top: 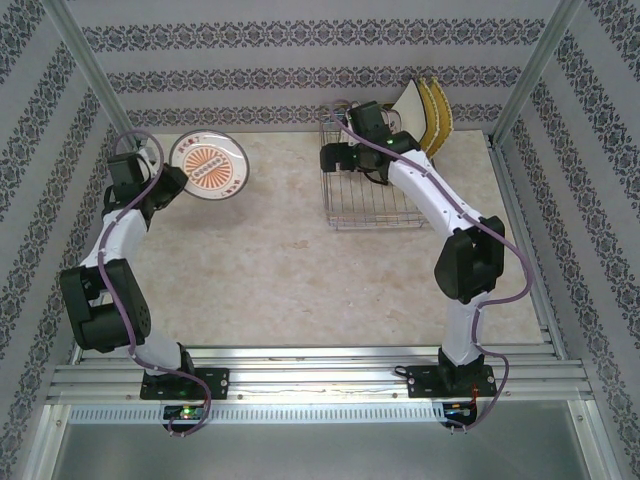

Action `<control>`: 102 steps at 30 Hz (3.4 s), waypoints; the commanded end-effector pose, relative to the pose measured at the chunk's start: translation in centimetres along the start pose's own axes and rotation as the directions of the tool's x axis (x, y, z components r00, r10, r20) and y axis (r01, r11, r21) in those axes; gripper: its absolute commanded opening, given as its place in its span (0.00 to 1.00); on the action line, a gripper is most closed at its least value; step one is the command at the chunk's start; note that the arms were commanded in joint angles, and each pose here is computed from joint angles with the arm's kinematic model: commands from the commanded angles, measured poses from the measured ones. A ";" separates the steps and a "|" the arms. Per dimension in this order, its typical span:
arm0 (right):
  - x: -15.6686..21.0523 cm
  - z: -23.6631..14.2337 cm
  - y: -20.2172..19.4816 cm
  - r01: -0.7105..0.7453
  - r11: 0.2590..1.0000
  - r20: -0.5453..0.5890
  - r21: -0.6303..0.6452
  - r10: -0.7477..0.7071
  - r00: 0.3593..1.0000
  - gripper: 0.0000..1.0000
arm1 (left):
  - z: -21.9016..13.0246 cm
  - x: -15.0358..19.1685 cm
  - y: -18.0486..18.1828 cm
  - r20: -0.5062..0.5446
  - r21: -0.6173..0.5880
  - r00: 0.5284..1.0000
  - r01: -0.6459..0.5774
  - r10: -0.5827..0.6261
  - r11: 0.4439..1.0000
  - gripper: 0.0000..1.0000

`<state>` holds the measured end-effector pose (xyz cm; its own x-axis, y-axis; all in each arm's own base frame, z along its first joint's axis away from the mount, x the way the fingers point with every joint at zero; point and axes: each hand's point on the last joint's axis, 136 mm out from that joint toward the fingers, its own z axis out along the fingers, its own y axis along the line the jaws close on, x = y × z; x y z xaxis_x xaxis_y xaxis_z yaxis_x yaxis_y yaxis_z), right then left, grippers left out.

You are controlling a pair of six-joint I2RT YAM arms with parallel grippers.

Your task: Unload the plates from the dish rack

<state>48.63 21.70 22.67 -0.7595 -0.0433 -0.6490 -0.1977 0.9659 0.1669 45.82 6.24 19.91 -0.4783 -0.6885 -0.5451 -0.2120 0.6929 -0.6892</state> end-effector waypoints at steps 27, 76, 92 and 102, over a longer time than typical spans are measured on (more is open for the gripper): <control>-1.0 0.9 -4.7 0.054 0.983 -0.077 0.178 -0.041 0.996 0.98 | 7.3 -3.5 11.9 0.108 -0.200 0.983 0.165 -0.146 0.966 0.00; -1.9 0.8 -3.3 0.048 0.992 -0.048 0.121 -0.042 0.998 0.98 | 4.6 1.6 15.5 -0.135 -0.508 0.989 -0.117 0.055 0.853 0.39; -4.1 2.7 -5.2 0.052 0.970 0.024 0.238 -0.059 0.998 0.98 | -0.8 4.2 4.2 -0.380 -0.394 0.859 -0.486 0.344 0.780 1.00; -6.8 6.7 -4.6 0.015 0.963 0.096 0.269 -0.042 0.995 0.96 | 1.9 5.8 -3.1 -0.493 -0.262 0.755 -0.603 0.433 0.753 1.00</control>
<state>58.10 19.07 20.66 -0.7136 -0.0750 -0.6965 -0.0705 0.9969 -0.0350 46.41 -0.07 18.99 -0.8160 -0.1519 -0.5578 -0.1144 0.9882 -0.1018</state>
